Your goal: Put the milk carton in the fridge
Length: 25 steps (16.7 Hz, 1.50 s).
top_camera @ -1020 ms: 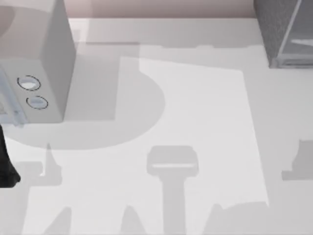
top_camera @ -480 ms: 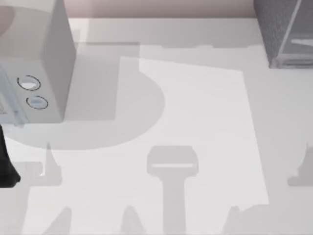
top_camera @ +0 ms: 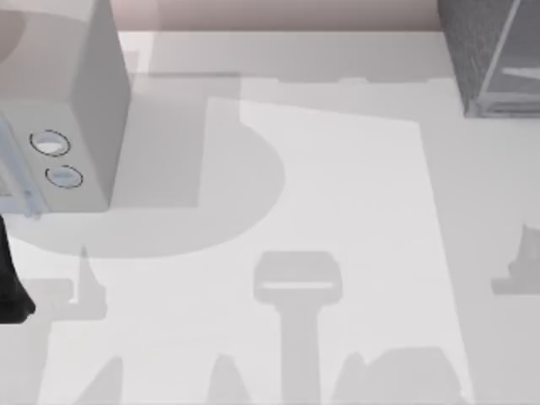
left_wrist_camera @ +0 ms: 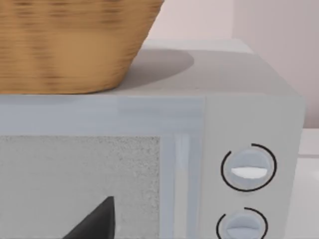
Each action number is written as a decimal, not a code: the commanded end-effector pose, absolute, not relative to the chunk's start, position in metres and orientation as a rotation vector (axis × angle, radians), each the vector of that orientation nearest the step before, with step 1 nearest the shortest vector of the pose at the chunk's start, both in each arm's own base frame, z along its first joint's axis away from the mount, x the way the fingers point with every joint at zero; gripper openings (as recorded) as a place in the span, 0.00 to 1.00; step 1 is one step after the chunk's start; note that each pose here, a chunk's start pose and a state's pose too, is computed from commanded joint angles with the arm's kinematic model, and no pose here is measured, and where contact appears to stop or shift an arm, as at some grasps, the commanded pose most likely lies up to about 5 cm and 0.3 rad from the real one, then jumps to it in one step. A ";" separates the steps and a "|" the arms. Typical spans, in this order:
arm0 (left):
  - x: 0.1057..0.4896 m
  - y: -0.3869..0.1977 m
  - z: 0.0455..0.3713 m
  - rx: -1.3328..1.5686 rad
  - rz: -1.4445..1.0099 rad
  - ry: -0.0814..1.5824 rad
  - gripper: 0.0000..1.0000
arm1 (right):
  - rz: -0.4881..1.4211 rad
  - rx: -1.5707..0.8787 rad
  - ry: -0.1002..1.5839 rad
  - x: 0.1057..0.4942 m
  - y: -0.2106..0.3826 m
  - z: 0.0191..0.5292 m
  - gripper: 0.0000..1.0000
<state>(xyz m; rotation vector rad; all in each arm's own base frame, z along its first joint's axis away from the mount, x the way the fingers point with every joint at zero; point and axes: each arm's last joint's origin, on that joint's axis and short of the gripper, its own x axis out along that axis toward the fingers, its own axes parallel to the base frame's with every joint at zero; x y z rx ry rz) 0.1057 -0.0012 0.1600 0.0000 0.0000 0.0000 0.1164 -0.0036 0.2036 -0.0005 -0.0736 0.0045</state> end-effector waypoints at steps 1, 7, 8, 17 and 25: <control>0.106 -0.001 0.160 0.000 0.000 0.000 1.00 | 0.003 -0.003 -0.085 0.122 -0.005 0.215 0.00; 0.106 -0.001 0.160 0.000 0.000 0.000 1.00 | -0.006 -0.010 -0.056 0.211 -0.024 0.255 0.00; 0.106 -0.001 0.160 0.000 0.000 0.000 1.00 | -0.007 -0.009 -0.040 0.233 -0.029 0.253 0.00; 0.106 -0.001 0.160 0.000 0.000 0.000 1.00 | -0.001 0.007 0.025 0.384 -0.089 0.145 0.00; 0.106 -0.001 0.160 0.000 0.000 0.000 1.00 | 0.003 0.002 0.001 0.405 -0.104 0.110 0.00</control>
